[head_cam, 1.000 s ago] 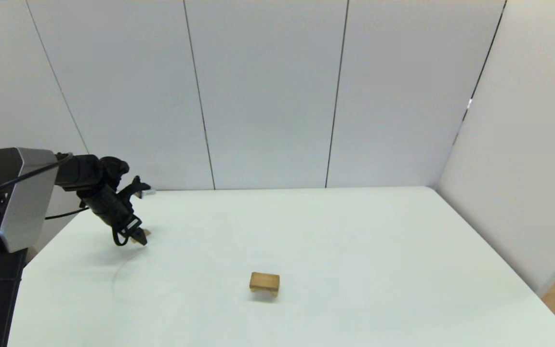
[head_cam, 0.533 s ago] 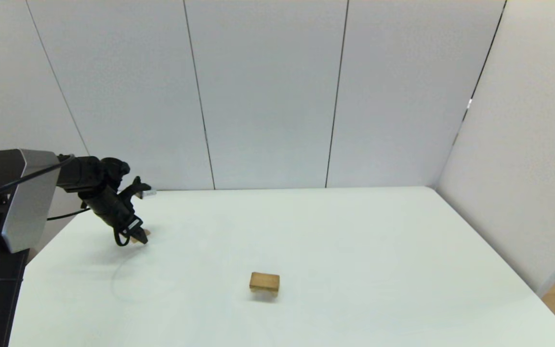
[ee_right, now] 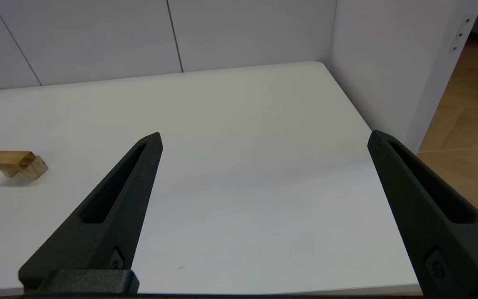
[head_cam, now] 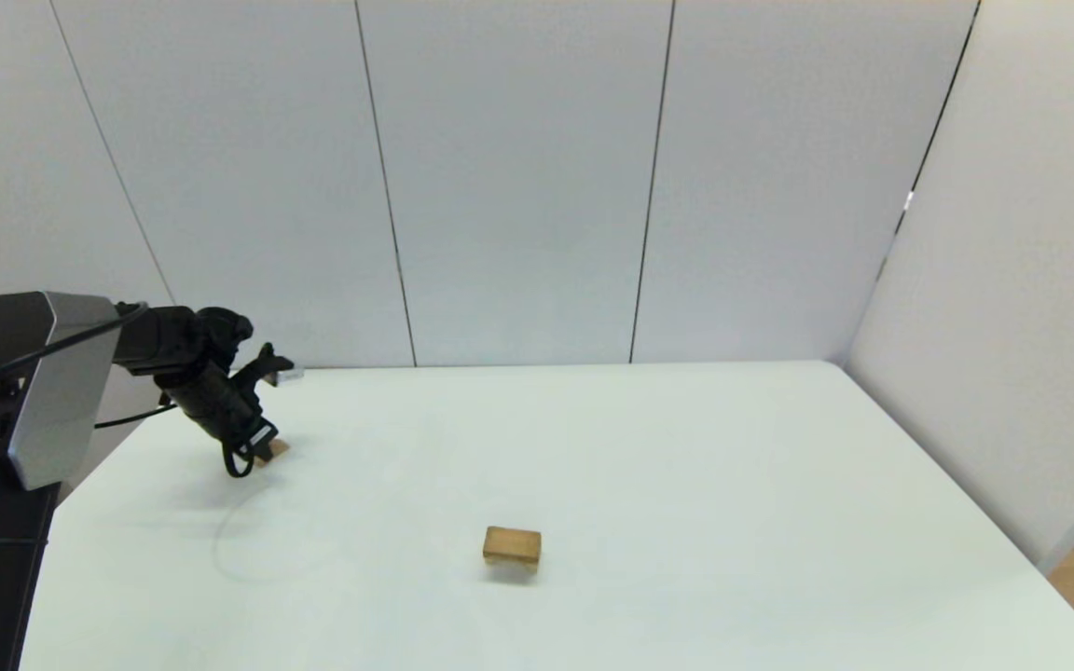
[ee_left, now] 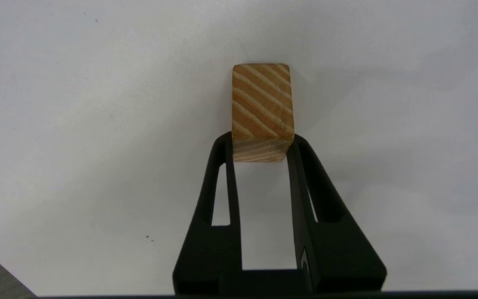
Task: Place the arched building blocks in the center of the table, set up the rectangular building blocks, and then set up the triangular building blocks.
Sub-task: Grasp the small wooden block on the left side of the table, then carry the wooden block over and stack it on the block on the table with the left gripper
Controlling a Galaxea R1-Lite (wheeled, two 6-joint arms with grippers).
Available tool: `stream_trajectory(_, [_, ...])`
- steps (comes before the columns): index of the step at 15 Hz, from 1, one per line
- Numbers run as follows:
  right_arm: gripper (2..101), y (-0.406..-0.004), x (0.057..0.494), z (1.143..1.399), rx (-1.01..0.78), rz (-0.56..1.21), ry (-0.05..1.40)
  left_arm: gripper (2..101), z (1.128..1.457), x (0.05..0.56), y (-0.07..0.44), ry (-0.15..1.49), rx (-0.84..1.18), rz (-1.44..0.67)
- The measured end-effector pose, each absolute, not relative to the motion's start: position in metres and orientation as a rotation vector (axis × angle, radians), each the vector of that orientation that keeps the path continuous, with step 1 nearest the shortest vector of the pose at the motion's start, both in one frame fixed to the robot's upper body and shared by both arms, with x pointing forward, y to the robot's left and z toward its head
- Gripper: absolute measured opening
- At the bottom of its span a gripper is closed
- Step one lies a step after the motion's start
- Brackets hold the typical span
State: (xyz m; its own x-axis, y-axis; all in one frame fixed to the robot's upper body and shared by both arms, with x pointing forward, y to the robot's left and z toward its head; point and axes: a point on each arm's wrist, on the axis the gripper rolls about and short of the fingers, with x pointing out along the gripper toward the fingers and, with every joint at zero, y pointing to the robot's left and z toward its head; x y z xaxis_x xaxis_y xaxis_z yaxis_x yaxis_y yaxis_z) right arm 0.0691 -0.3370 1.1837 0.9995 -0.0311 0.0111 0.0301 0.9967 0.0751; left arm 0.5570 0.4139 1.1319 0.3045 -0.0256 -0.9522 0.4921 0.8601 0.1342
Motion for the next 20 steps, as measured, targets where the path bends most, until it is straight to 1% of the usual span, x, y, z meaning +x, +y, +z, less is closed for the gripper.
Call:
stream_trajectory(4, [98.0, -0.337, 0.069, 1.184, 0.075, -0.031, -0.012, 21.0, 1.134, 0.558, 0.413, 1.21, 0.446, -0.355])
stream_trajectory(6, [98.0, -0.337, 0.069, 1.184, 0.075, -0.031, -0.013, 21.0, 1.145, 0.555, 0.412, 1.21, 0.44, -0.359])
stream_trajectory(9, [98.0, -0.337, 0.069, 1.184, 0.075, -0.031, -0.012, 21.0, 1.179, 0.54, 0.407, 1.217, 0.408, -0.403])
stream_trajectory(11, [98.0, -0.337, 0.069, 1.184, 0.075, -0.031, -0.013, 21.0, 1.211, 0.525, 0.393, 1.207, 0.381, -0.477])
stream_trajectory(13, [98.0, -0.337, 0.069, 1.184, 0.075, -0.031, -0.012, 21.0, 1.242, 0.508, 0.367, 1.201, 0.393, -0.576])
stream_trajectory(15, [98.0, -0.337, 0.069, 1.184, 0.075, -0.03, -0.012, 21.0, 1.266, 0.491, 0.332, 1.192, 0.451, -0.701])
stream_trajectory(17, [98.0, -0.337, 0.069, 1.184, 0.075, -0.031, -0.012, 21.0, 1.282, 0.476, 0.292, 1.173, 0.528, -0.812])
stream_trajectory(20, [98.0, -0.337, 0.069, 1.184, 0.075, -0.031, -0.012, 21.0, 1.292, 0.458, 0.233, 1.126, 0.635, -0.951])
